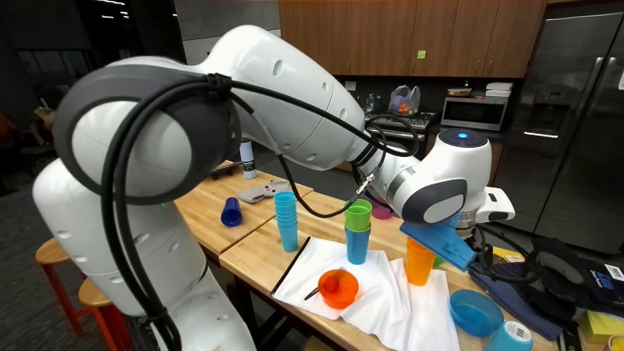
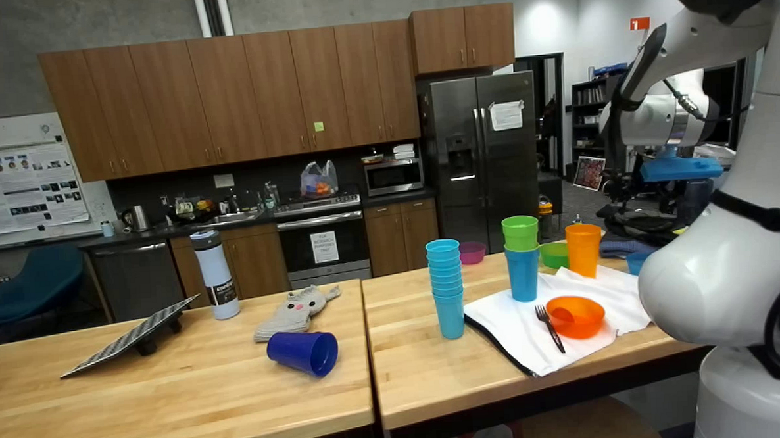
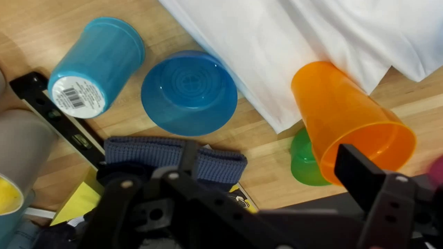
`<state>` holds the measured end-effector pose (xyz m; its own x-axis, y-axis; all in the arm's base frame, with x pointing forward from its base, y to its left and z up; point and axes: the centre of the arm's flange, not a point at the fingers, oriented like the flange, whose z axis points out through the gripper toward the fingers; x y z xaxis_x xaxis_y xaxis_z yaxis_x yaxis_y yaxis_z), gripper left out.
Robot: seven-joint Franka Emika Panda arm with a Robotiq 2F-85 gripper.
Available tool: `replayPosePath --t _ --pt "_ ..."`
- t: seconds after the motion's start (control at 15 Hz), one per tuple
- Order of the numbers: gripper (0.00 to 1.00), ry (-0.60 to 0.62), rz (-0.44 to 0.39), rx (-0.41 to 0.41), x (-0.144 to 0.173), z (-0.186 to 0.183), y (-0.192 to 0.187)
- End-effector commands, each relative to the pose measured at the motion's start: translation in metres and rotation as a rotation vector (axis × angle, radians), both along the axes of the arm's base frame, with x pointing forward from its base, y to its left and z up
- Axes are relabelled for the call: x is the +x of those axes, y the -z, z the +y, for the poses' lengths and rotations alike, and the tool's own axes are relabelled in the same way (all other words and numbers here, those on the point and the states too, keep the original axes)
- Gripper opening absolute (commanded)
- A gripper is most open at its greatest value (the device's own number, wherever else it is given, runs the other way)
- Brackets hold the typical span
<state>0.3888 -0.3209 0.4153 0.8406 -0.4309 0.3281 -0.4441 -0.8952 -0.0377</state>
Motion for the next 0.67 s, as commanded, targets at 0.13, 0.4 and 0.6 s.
replayPosePath --t 0.13,0.4,0.6 --pt "1.00 0.014 -0.055 0.042 0.035 -0.017 0.002" --pt "1.00 -0.007 -0.045 0.052 0.055 -0.004 0.002" --pt "1.00 -0.026 -0.003 0.037 0.064 0.004 0.005"
